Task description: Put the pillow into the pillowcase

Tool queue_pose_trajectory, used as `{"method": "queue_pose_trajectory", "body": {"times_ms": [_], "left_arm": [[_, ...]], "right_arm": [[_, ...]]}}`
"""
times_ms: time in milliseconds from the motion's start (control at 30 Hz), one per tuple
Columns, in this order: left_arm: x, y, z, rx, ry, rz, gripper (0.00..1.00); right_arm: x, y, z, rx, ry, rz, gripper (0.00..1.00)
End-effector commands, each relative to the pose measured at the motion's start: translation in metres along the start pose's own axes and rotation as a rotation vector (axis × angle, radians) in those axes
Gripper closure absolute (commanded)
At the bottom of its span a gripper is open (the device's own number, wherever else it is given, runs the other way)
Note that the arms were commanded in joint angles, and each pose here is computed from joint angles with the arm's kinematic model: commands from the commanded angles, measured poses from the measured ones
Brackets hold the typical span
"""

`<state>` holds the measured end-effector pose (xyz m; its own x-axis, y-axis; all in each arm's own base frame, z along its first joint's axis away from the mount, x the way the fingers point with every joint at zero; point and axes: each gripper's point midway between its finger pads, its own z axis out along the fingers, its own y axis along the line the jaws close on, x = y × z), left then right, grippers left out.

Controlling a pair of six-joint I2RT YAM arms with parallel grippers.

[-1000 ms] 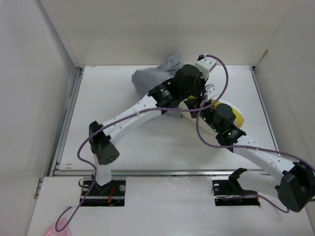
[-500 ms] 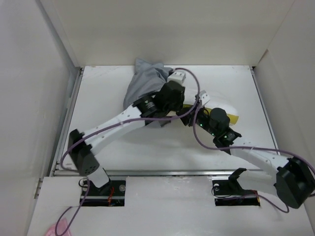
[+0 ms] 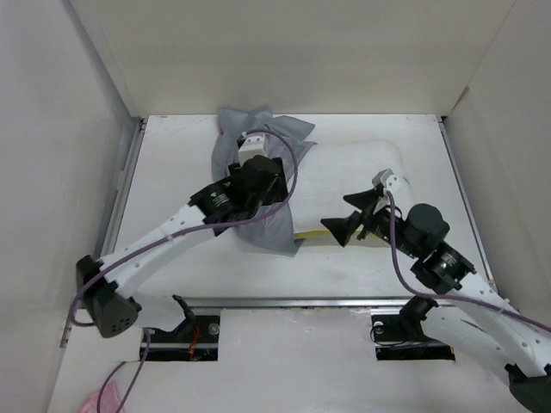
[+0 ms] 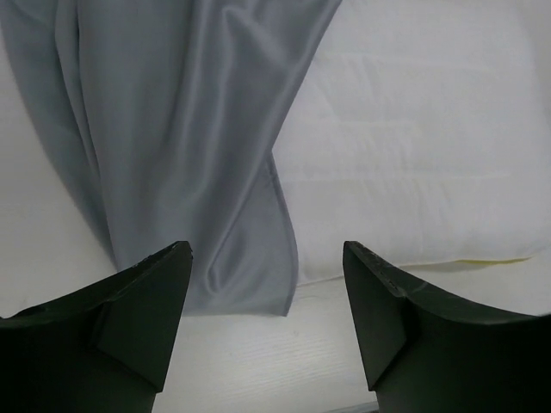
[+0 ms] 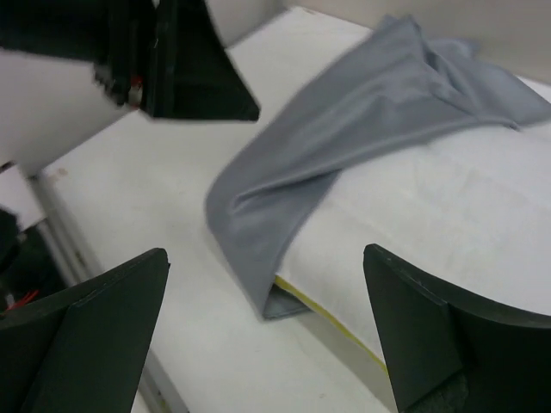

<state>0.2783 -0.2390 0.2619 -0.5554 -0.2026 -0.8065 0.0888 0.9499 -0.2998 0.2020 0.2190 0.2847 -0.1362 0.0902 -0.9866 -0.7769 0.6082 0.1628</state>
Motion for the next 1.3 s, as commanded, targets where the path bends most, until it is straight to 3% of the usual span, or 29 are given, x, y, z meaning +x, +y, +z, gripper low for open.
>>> {"method": "queue_pose_trajectory", "body": {"times_ms": [0,67,100,233,400,533,633,733,800,833,867,900,933,1000,1100,1267], "left_arm": [[0.033,-0.003,0.04,-0.061,0.111,0.109,0.33],[0.031,-0.008,0.055,-0.108,0.131,0.156,0.34],[0.05,-0.003,0.077,-0.169,0.182,0.202,0.34],[0.06,0.002,0.111,-0.284,0.235,0.292,0.39],[0.041,0.037,0.135,-0.474,0.2,0.257,0.54],[0.041,0.051,0.146,-0.507,0.207,0.242,0.65],[0.053,0.046,0.162,-0.455,0.251,0.266,1.0],[0.048,0.031,0.17,-0.385,0.253,0.28,1.0],[0.041,0.019,0.168,-0.342,0.231,0.284,1.0],[0.035,0.012,0.169,-0.313,0.212,0.281,1.0],[0.032,0.006,0.167,-0.273,0.214,0.299,1.0],[0.022,-0.002,0.162,-0.235,0.194,0.295,1.0],[0.015,-0.016,0.16,-0.176,0.169,0.295,1.0],[0.0,-0.052,0.146,-0.003,0.141,0.315,1.0],[-0.013,-0.1,0.122,0.231,0.135,0.325,1.0],[-0.012,-0.178,0.069,0.561,0.145,0.401,1.0]], "right_arm": [[0.021,-0.057,0.009,0.317,0.14,0.047,0.0],[0.034,-0.082,0.023,0.459,0.232,0.094,0.0],[0.037,-0.091,0.027,0.512,0.251,0.108,0.0],[0.04,-0.126,0.044,0.688,0.281,0.12,0.0],[0.043,-0.146,0.068,0.612,0.249,0.192,0.0],[0.055,-0.15,0.089,0.492,0.266,0.086,0.0],[0.079,-0.156,0.11,0.439,0.297,0.036,0.0],[0.082,-0.17,0.132,0.441,0.313,-0.011,0.0],[0.116,-0.183,0.147,0.443,0.397,-0.019,0.0],[0.115,-0.189,0.157,0.437,0.399,-0.013,0.22],[0.14,-0.192,0.161,0.428,0.459,0.004,0.48],[0.144,-0.193,0.165,0.436,0.459,0.038,0.88],[0.148,-0.188,0.165,0.418,0.452,0.067,1.0],[0.139,-0.172,0.169,0.34,0.361,0.09,1.0],[0.074,-0.153,0.17,0.262,0.099,0.102,1.0],[0.005,-0.125,0.156,0.186,-0.168,0.196,1.0]]}}
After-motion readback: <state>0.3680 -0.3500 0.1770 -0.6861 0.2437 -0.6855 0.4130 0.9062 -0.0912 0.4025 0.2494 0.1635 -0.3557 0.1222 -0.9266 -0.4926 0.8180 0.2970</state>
